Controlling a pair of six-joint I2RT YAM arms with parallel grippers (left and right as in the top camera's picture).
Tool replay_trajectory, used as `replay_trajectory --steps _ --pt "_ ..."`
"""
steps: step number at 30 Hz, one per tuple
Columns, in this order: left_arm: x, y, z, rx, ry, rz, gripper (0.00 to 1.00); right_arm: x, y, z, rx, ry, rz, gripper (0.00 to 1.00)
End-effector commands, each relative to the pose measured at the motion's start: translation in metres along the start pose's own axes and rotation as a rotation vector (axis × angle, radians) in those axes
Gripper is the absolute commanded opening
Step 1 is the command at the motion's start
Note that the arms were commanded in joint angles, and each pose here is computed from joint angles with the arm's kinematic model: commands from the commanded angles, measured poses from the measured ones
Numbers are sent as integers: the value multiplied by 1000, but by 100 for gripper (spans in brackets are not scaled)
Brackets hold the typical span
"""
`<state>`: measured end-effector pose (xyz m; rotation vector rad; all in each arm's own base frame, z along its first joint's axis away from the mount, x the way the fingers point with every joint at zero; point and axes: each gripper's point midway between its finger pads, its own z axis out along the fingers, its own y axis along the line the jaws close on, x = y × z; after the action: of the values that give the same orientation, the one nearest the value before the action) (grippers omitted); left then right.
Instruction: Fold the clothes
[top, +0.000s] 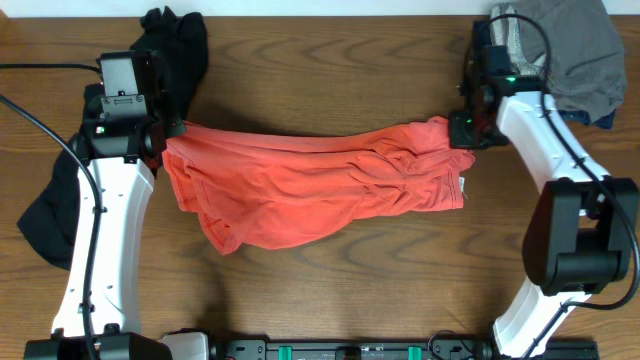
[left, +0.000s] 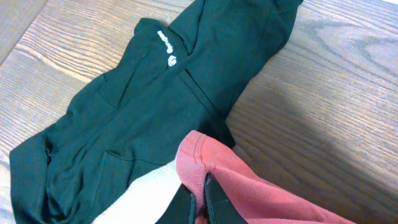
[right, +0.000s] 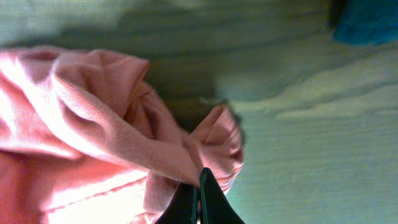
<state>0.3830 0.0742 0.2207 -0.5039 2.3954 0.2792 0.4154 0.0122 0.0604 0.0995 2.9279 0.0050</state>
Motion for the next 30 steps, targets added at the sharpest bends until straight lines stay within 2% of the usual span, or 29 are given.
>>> replay_trajectory --steps 1,2,4,5,10,16,25,30 --pt "-5 5 -3 -18 -18 -1 6 -12 6 -13 -92 -44 -25 25" --pt "-5 5 -3 -18 -18 -1 6 -13 9 -14 -123 -46 -39 46" --pt "-5 5 -3 -18 -18 -1 6 -15 21 -19 -190 -53 -76 62" --pt "-5 5 -3 -18 -18 -1 6 -17 27 -23 -217 -57 -92 64" --pt "-5 5 -3 -18 -18 -1 6 -29 47 -53 -262 -94 -158 64" --pt "-7 4 -3 -17 -24 -3 6 -29 80 -80 -296 -113 -285 59" --pt "-6 5 -3 -17 -23 -3 6 11 112 -39 -289 -3 -380 50" --pt "-6 5 -3 -17 -23 -3 6 37 115 -15 -299 55 -391 49"
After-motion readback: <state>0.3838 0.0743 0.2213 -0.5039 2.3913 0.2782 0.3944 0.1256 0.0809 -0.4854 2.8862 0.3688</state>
